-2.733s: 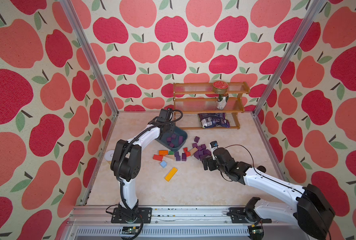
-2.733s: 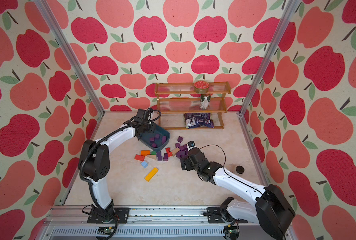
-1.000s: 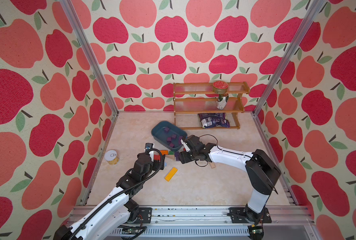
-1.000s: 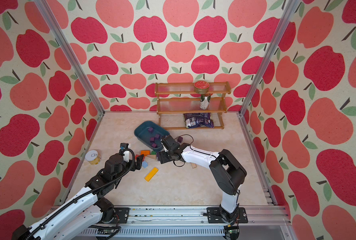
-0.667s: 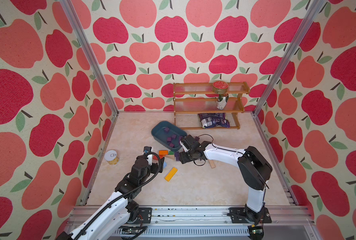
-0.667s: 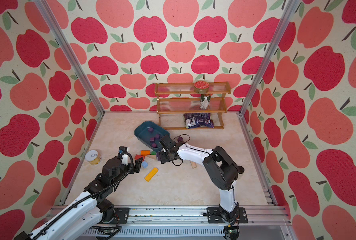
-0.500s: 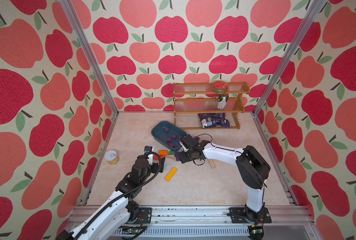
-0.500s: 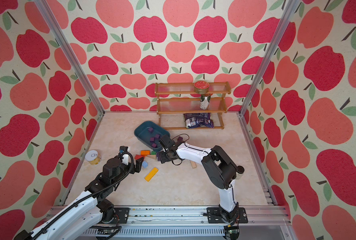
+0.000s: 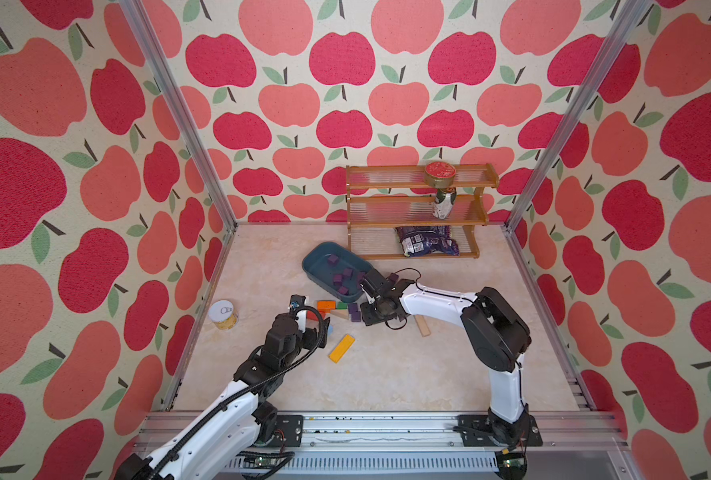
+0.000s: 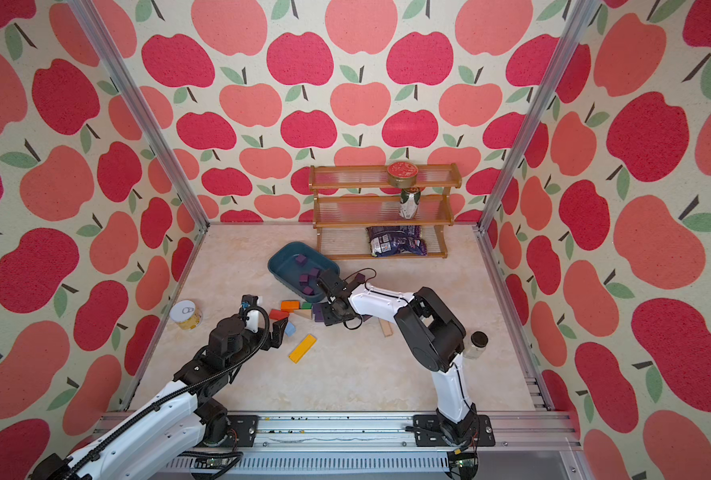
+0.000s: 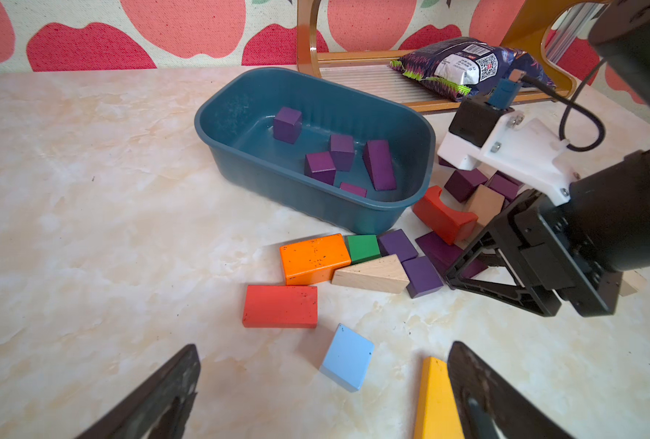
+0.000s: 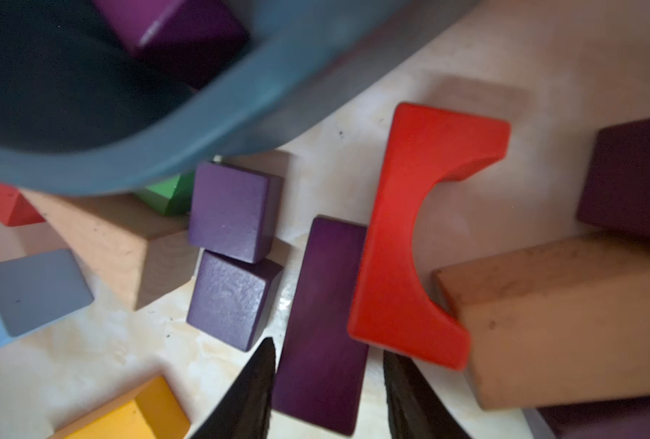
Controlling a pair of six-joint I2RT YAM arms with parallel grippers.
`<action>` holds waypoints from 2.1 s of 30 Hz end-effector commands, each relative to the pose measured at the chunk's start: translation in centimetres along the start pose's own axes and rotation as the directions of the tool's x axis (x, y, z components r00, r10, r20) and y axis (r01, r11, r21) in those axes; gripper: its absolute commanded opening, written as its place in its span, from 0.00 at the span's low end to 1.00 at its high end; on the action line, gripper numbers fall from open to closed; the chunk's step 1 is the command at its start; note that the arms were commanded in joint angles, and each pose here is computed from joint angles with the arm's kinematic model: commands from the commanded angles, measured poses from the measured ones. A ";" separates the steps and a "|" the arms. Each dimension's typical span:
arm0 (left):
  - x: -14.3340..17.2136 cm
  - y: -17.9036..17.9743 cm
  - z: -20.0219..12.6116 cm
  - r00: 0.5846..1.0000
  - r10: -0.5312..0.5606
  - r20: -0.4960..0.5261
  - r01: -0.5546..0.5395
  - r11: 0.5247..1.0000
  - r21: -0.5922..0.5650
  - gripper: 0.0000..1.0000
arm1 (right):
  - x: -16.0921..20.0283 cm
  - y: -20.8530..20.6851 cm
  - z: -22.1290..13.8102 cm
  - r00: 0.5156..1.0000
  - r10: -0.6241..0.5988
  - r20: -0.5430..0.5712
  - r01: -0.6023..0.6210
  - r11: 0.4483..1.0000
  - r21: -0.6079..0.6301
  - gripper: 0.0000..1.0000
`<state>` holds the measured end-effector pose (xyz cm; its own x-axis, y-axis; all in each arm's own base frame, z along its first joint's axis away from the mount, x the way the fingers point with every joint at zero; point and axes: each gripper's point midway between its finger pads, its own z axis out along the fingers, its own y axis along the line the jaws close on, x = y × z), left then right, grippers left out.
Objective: Pick purple bricks into the storage bin
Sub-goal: Pick up the building block from the center of the board, then place the building block in the storage box.
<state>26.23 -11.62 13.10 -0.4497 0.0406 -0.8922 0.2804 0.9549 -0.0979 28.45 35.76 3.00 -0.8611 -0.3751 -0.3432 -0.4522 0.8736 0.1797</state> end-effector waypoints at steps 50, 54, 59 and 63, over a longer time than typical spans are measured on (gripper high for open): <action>0.6 0.9 0.5 0.999 -0.032 -0.012 0.032 0.999 -0.020 0.99 | -10.2 3.8 -8.0 0.975 -0.025 0.223 0.055 0.990 -0.131 0.16; 0.6 1.0 0.5 0.999 -0.036 -0.012 0.036 0.999 -0.023 0.99 | -12.4 4.2 -6.5 0.974 -0.025 0.225 0.058 0.989 -0.139 0.16; 0.5 1.0 0.4 0.999 -0.040 -0.007 0.040 0.999 -0.023 0.99 | -13.1 3.6 -4.5 0.982 -0.025 0.186 0.045 0.994 -0.103 0.16; 0.7 1.2 0.4 0.999 -0.045 -0.010 0.044 0.999 -0.027 0.99 | -13.3 3.3 -4.0 0.984 -0.021 0.179 0.038 0.995 -0.095 0.31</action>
<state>26.76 -10.62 12.61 -0.4616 0.0219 -0.8868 0.2406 0.9653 -0.1014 37.19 42.68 10.97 -0.8001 -0.3194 -0.5078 -0.4973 0.8266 0.2635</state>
